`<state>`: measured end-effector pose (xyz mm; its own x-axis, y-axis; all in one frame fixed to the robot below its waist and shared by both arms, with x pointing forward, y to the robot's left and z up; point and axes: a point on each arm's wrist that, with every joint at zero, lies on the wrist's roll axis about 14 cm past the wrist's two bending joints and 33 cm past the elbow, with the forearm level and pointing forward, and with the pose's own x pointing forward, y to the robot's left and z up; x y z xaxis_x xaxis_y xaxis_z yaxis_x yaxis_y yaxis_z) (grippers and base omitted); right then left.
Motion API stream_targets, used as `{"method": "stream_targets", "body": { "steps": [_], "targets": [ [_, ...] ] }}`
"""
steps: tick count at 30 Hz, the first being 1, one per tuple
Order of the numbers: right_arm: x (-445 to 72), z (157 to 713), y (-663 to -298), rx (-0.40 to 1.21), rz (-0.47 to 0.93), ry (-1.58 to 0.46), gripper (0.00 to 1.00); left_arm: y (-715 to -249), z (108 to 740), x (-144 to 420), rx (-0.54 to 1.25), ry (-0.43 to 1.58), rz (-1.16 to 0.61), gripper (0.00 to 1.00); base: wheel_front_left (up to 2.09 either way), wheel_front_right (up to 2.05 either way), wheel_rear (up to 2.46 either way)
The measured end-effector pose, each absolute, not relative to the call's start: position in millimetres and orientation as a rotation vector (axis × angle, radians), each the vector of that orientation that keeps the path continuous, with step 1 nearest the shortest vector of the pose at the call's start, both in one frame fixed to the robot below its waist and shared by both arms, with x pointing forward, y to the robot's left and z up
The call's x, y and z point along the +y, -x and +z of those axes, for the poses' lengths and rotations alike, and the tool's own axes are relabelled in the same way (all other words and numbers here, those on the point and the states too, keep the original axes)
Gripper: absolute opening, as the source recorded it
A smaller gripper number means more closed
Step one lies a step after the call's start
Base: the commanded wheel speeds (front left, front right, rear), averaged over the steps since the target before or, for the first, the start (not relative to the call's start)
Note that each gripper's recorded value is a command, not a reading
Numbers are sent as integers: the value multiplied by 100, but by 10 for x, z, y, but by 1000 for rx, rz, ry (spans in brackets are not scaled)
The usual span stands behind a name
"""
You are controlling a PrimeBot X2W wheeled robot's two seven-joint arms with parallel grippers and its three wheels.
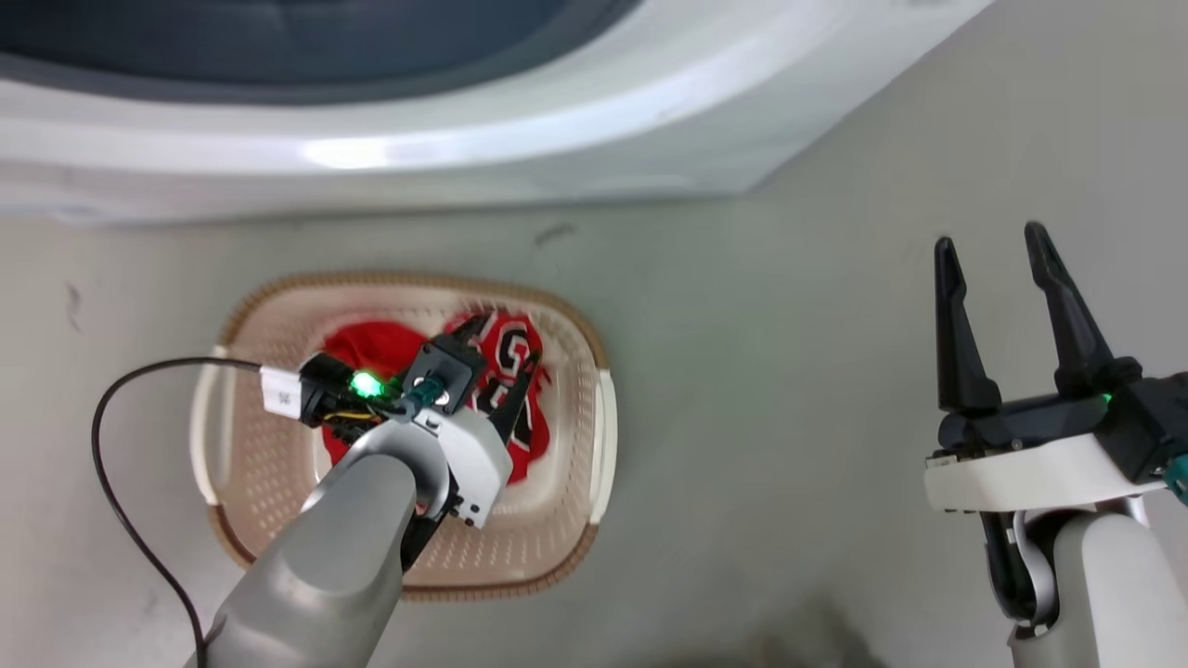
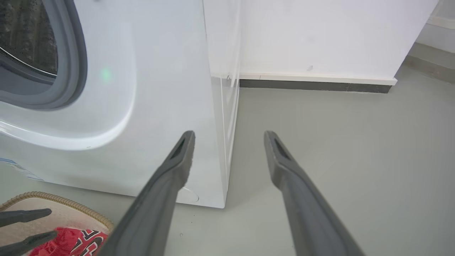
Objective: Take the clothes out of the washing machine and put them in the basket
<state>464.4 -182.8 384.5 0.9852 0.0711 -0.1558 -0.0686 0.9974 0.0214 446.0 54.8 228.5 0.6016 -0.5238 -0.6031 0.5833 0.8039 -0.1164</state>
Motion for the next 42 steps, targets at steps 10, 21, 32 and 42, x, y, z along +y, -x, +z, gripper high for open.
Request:
{"method": "stream_targets", "body": {
  "steps": [10,21,32,42],
  "targets": [
    [-1912,4513,-4382,29,40,-24,100,-4745,3484,766,356,-132,-561,100,0,0,0],
    [-1723,5104,-4080,-112,93,-27,100,-4497,4757,1269,21,-78,-332,100,0,0,0],
    [-1614,5307,-3824,-163,126,-36,100,-3907,5178,1667,-105,-37,-143,100,0,0,0],
    [-1665,5349,-3536,-174,110,-68,100,-3469,5289,1826,-151,-36,-18,100,0,0,0]
  ]
}}
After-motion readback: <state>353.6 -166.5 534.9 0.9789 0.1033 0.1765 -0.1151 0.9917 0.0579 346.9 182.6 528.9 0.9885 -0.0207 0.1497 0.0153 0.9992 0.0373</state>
